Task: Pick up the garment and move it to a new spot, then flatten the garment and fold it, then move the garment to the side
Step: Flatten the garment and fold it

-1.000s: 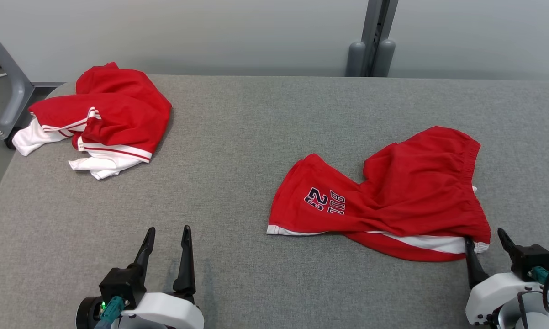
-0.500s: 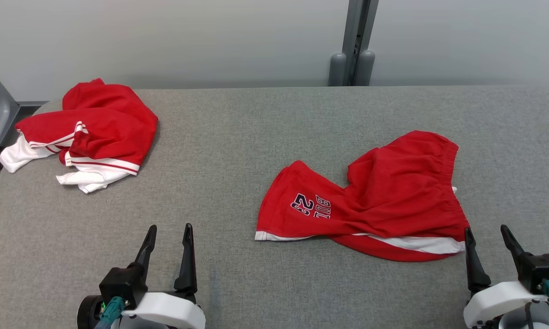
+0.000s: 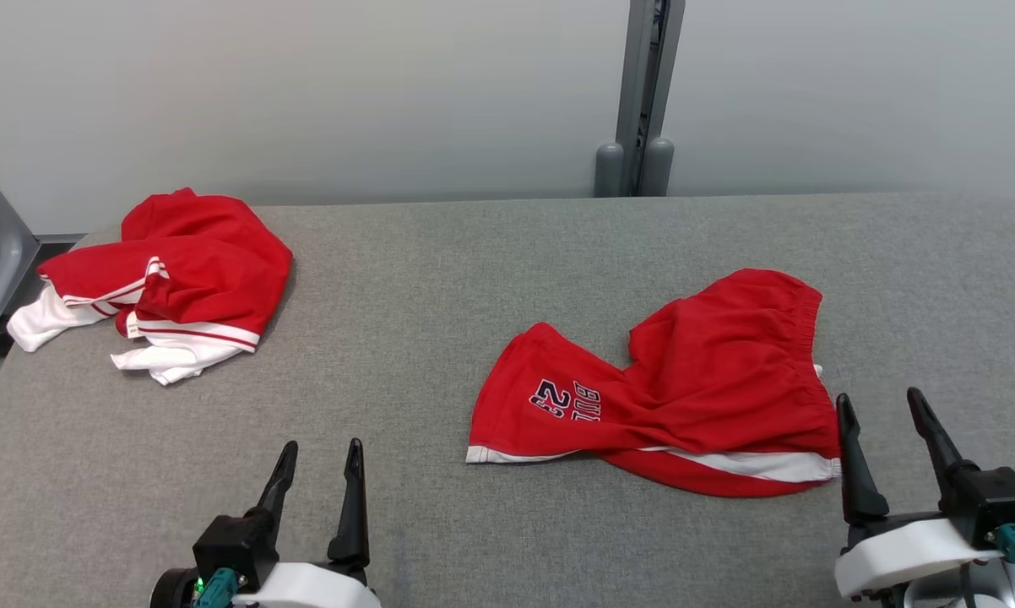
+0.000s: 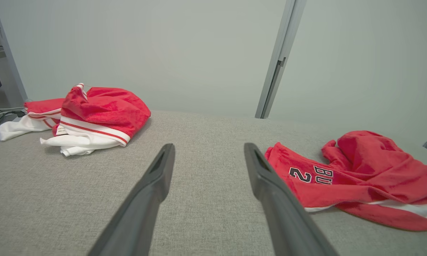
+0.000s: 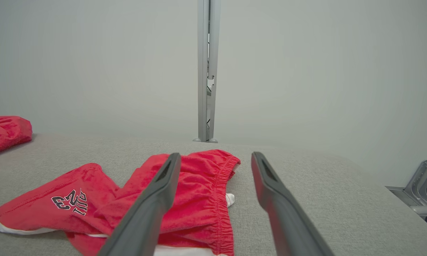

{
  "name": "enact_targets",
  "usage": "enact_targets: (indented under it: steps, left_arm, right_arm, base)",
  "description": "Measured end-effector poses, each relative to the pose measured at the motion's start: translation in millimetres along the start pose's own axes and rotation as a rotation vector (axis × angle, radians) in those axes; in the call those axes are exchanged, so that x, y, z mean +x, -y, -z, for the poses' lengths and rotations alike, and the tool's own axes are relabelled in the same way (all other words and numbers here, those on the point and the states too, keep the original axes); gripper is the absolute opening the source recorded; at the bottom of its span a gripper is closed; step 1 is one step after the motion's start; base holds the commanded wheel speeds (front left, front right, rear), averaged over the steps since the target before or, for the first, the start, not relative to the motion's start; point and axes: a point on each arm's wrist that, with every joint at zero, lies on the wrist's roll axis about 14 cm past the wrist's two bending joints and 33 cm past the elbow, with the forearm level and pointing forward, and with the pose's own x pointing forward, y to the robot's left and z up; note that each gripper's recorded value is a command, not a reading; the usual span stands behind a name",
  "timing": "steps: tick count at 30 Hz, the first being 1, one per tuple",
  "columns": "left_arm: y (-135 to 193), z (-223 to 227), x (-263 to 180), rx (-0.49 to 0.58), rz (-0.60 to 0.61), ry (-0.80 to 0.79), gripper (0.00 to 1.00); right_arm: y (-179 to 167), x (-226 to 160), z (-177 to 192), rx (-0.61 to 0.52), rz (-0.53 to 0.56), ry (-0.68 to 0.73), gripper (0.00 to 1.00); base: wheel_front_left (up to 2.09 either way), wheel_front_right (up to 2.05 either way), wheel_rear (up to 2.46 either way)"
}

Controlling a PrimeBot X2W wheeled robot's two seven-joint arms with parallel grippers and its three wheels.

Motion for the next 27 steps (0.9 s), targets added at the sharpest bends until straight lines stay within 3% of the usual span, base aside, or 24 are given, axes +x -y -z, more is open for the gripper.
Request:
enact_targets:
  steps: [16,27]
  left_arm:
    - [-4.4,0.7,-6.2,0.006,-0.012,-0.001,1.00]
    - [19.9,46.5,3.9,0.089,0.141,-0.189,1.00]
  right_arm:
    - [-12.4,-3.2,-3.7,0.042,-0.026,0.013,1.00]
    - [1.9,-7.7,9.8,0.025,0.015,-0.030,1.00]
  base:
    - [0.00,0.00,0.00]
    - [0.00,0.00,0.00]
